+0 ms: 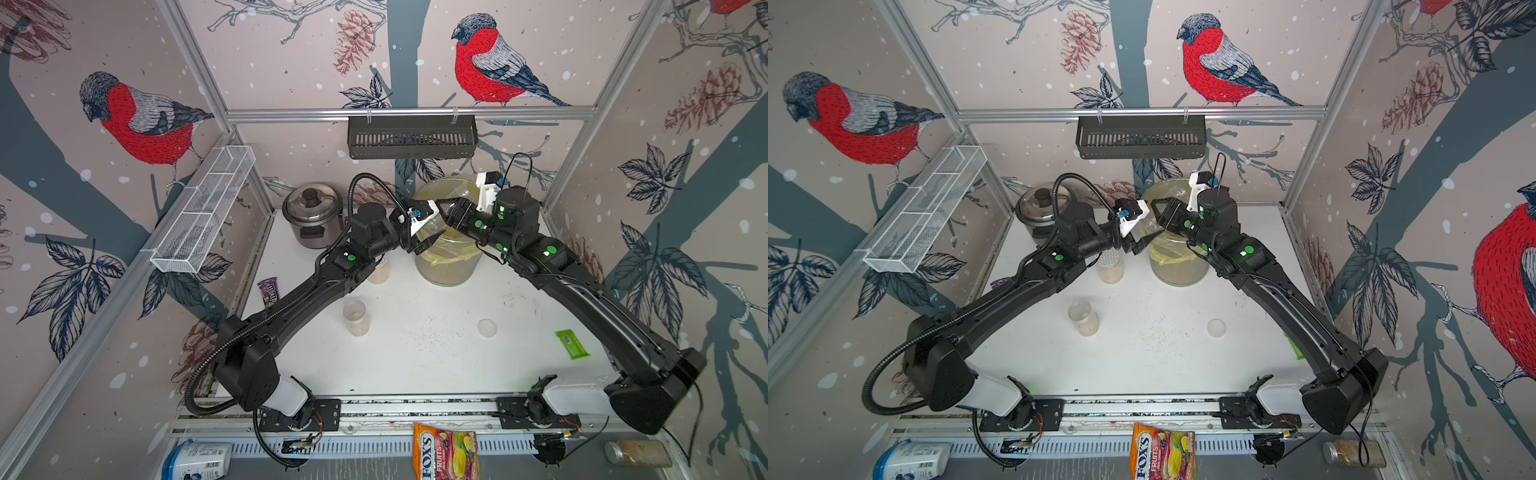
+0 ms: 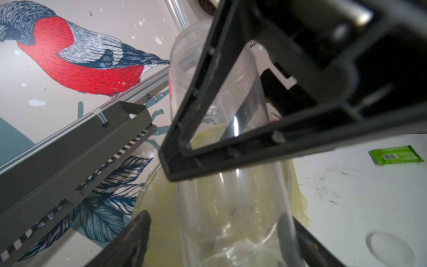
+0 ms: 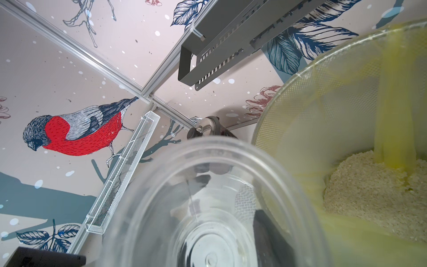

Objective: Empty moldy rice from jars
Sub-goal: Pour the moldy rice from the jar into the trash bin.

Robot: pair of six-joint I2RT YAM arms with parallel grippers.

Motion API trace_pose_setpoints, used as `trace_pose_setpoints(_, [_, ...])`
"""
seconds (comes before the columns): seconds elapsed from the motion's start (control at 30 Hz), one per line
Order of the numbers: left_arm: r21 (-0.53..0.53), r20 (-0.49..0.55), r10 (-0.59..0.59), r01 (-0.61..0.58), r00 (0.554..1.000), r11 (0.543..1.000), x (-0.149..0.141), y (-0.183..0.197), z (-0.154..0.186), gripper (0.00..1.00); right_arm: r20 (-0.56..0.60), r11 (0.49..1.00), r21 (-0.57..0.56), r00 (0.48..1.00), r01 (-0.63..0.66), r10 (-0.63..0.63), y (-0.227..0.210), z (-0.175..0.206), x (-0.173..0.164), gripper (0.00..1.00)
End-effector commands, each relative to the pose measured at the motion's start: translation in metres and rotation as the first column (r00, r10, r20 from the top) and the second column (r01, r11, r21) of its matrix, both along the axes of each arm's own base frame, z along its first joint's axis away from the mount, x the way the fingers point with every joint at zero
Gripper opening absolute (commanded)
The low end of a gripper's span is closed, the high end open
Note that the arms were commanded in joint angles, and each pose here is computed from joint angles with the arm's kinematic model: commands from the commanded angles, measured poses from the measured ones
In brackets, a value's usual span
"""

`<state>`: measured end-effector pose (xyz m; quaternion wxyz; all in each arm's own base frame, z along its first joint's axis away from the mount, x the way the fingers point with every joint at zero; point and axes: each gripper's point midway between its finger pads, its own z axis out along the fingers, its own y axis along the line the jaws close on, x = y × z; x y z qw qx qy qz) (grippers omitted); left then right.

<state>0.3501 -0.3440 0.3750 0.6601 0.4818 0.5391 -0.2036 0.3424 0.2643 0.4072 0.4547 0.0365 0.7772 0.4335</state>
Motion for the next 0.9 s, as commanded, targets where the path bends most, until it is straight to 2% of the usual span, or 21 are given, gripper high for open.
trace_pose_setpoints(0.0, [-0.045,0.029,-0.024,0.025,0.999,0.999,-0.003,-0.003,0.016,0.83,0.033,1.000,0.004,0.999,-0.001,0.001,0.000,0.006,-0.001,0.35])
trace_pose_setpoints(0.3, [-0.041,0.004,-0.042,0.042,0.999,0.998,-0.005,-0.008,0.010,0.79,0.040,1.000,-0.002,0.999,-0.011,0.012,0.003,0.001,-0.005,0.35])
trace_pose_setpoints(0.57, [-0.042,0.029,-0.074,0.075,0.997,0.996,-0.021,-0.011,0.009,0.92,0.082,0.993,-0.088,0.994,0.082,-0.074,-0.018,0.002,-0.009,0.35])
trace_pose_setpoints(0.73, [-0.035,0.027,-0.124,0.124,0.992,0.992,-0.042,-0.013,0.007,0.96,0.121,0.980,-0.150,0.986,0.133,-0.116,-0.037,0.004,-0.017,0.35])
trace_pose_setpoints(0.87, [-0.048,0.024,-0.112,0.113,0.993,0.992,-0.051,-0.006,0.008,0.96,0.135,0.957,-0.212,0.976,0.197,-0.171,-0.055,0.004,-0.022,0.35])
